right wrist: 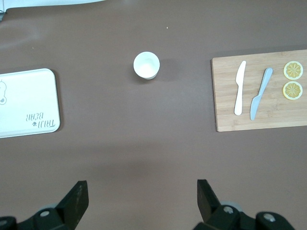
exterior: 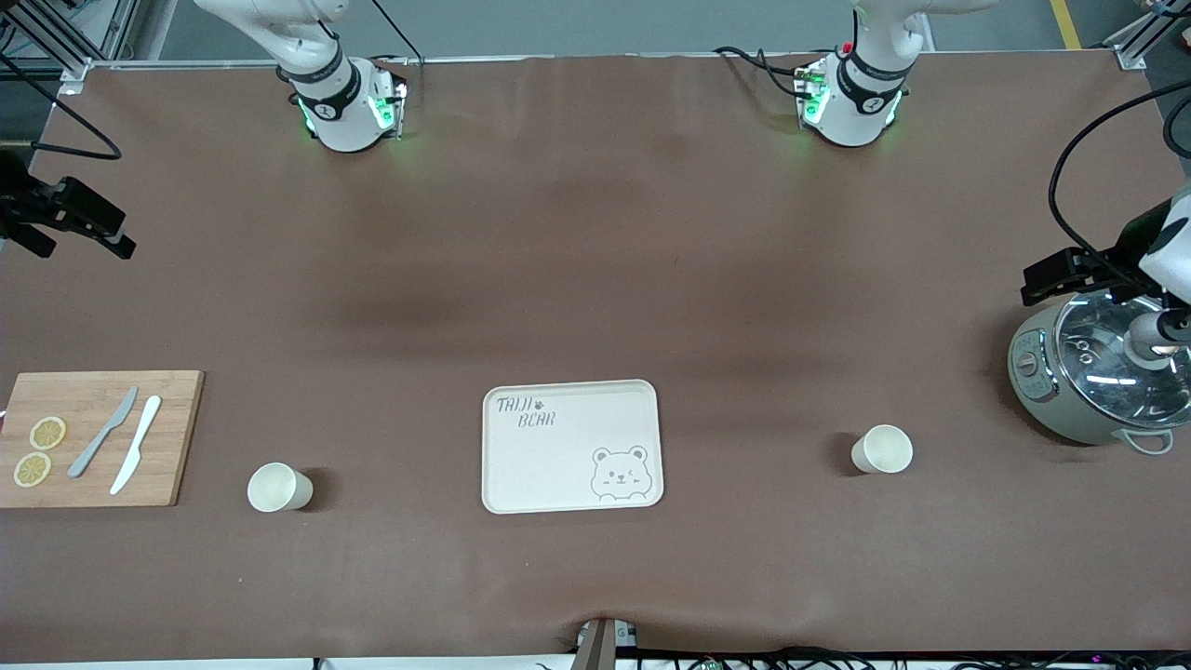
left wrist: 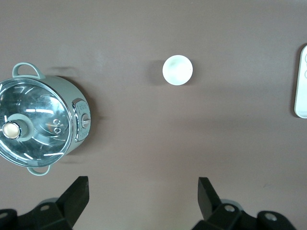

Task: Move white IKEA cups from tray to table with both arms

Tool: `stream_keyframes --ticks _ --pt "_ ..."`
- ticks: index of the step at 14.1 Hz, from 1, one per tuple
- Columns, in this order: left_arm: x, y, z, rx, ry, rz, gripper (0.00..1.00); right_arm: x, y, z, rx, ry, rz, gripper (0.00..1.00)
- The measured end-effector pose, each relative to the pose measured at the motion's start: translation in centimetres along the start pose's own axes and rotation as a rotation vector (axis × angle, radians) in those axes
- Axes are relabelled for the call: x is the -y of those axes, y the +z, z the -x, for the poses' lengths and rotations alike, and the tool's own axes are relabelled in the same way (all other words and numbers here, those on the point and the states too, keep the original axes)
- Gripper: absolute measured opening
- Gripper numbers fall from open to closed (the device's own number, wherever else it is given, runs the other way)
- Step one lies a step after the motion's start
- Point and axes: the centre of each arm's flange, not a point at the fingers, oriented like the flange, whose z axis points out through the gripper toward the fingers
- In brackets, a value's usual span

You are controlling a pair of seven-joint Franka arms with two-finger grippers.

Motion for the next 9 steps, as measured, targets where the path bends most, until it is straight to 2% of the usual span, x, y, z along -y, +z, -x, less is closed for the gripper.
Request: stream_keyframes --ticks 9 --pt "0.07 -0.46 0.25 -0.007 -0.003 0.013 1.0 -0.12 0.06 -0.19 0.0 -0.105 0.008 1.0"
